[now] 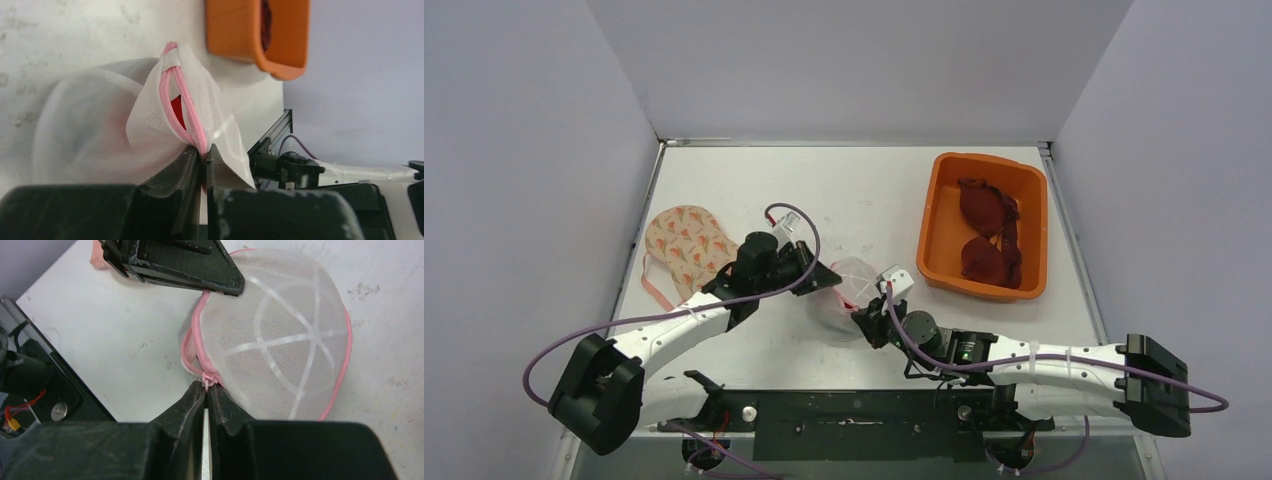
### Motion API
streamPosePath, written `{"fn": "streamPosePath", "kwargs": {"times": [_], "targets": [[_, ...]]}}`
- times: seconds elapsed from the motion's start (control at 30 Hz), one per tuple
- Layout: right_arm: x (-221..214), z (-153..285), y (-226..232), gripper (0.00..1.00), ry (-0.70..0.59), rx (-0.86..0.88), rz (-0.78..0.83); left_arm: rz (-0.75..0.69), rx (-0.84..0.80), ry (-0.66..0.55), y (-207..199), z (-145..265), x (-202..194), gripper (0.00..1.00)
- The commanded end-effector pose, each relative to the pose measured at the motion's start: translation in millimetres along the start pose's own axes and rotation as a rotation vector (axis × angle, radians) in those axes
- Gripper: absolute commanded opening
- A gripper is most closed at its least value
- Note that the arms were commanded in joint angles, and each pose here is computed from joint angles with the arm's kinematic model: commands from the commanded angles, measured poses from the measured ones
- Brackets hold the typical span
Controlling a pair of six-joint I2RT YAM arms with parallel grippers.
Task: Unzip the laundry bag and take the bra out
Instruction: Unzip the laundry bag at the center of the board.
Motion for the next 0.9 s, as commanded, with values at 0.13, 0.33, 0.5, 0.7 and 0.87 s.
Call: {"fn": "streamPosePath", "kwargs": {"times": [0.13, 0.33, 0.5, 0.7, 0.87], "targets": [[-4, -4, 10, 0.05, -0.041, 0.035, -0.08, -0.06, -0.044, -0.005, 3, 3, -5, 0.0], [-5, -6, 11, 0.05, -0.04, 0.036, -0.088, -0.032, 0.038, -0.027, 1, 20, -5, 0.46], [-4, -8, 14, 0.05, -0.04, 0.039, -0.081, 0.024, 0.173, -0.066, 6, 49, -15, 0.73], [-4, -11, 17, 0.05, -0.037, 0.044, -0.068, 0.183, 0.187, -0.117, 8, 72, -34, 0.76], [-5, -15, 20, 0.05, -0.029, 0.049, -0.06, 0.305, 0.098, -0.155, -6, 70, -43, 0.75]]}}
Point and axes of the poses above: each gripper's point midway between its finger pads, its own z axis back along the fingers, its own y axis along the line the jaws close on, x = y × z, the point moved 10 cm from there along z, back along the fingers, and after that the axes turned 3 degrees about -z, right-handed, at the moved point
